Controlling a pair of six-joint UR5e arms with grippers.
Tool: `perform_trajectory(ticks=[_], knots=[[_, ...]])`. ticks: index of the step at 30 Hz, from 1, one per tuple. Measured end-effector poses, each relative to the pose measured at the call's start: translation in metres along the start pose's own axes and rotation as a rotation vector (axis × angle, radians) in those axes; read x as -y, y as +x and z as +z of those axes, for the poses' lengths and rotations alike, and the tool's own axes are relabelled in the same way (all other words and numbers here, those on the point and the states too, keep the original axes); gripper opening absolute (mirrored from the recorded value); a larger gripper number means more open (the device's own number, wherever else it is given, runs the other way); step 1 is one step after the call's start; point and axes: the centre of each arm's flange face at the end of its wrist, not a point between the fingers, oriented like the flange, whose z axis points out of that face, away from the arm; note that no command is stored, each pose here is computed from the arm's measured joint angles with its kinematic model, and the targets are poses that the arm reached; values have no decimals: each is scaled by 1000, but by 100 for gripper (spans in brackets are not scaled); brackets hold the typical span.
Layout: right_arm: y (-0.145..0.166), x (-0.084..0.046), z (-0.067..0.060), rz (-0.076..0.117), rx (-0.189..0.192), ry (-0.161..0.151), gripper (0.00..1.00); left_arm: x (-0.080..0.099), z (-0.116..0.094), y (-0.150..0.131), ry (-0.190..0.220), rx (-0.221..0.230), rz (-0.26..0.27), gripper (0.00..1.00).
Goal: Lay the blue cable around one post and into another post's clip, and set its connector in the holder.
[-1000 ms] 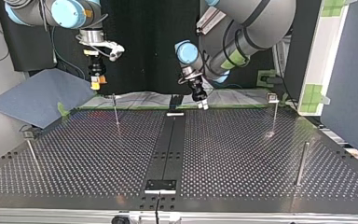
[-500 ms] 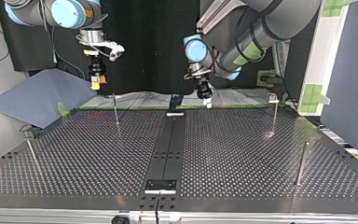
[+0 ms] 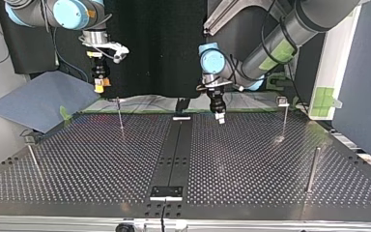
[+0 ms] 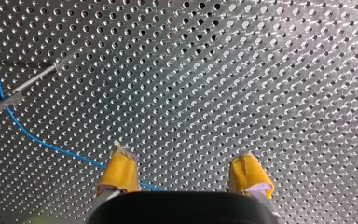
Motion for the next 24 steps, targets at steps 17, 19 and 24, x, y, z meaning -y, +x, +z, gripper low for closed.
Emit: perform_trajectory(ticks=[17,19,24], knots=[[0,-2,0,0,3,-2,98,4,7,-70,70,-9,83,99],[0,-2,0,0,3,-3,98,5,6,-80,74,-10,83,99],[0,-4,1,1,4,-6,98,4,1,-101,72,-13,87,99]])
